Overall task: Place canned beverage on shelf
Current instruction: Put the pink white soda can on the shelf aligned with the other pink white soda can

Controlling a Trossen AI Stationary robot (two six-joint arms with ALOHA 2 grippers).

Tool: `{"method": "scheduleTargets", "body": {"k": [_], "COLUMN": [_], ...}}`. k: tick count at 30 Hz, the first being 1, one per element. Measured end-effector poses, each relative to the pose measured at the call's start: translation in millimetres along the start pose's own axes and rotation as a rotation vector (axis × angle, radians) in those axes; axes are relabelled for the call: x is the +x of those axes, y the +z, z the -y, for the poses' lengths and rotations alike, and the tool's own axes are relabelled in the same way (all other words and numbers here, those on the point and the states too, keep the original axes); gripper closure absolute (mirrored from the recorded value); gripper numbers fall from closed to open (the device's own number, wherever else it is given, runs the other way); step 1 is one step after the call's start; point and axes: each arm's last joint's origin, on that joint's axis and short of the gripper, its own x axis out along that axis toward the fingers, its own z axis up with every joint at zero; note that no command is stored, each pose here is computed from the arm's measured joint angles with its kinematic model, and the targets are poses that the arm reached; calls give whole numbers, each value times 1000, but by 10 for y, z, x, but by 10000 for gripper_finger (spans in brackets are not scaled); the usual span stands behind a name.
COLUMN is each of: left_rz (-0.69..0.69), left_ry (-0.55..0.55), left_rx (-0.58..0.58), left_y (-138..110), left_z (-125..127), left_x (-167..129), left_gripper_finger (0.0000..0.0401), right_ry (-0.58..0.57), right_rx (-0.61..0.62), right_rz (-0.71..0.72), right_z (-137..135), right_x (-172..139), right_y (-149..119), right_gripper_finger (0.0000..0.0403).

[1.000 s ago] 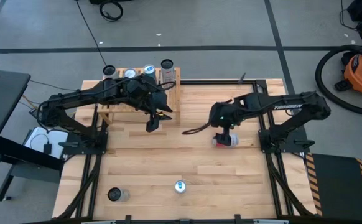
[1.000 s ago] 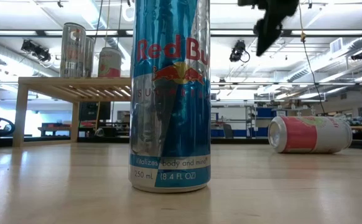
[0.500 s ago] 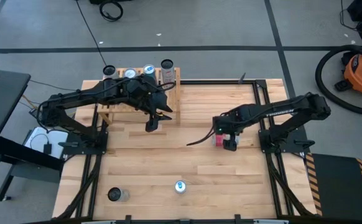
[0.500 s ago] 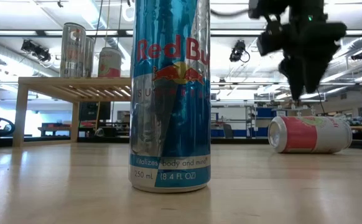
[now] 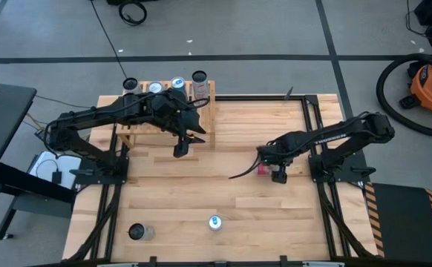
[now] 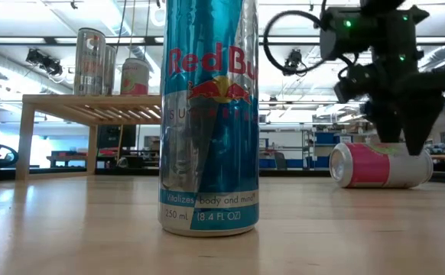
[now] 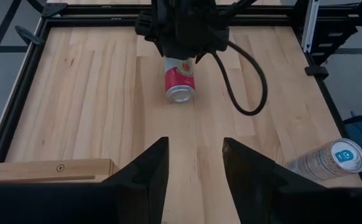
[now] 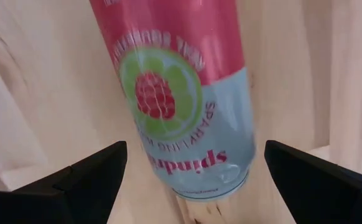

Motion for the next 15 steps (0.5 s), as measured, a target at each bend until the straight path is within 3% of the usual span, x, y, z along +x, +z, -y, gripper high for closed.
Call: {"method": "scheduleTargets", "body": {"k": [15], "left_rz": [2], "left_ry": [0], "left_rx": [-2], "left_y": [1], "left_z": [0], "left_x": [0], "left_gripper_finger": [250], "right_ry": [14], "right_rx": [-10], "right_rz": [66], "right_z": [24], "right_x": [392], "right_y": [-110], "right_gripper_finger": [13]}}
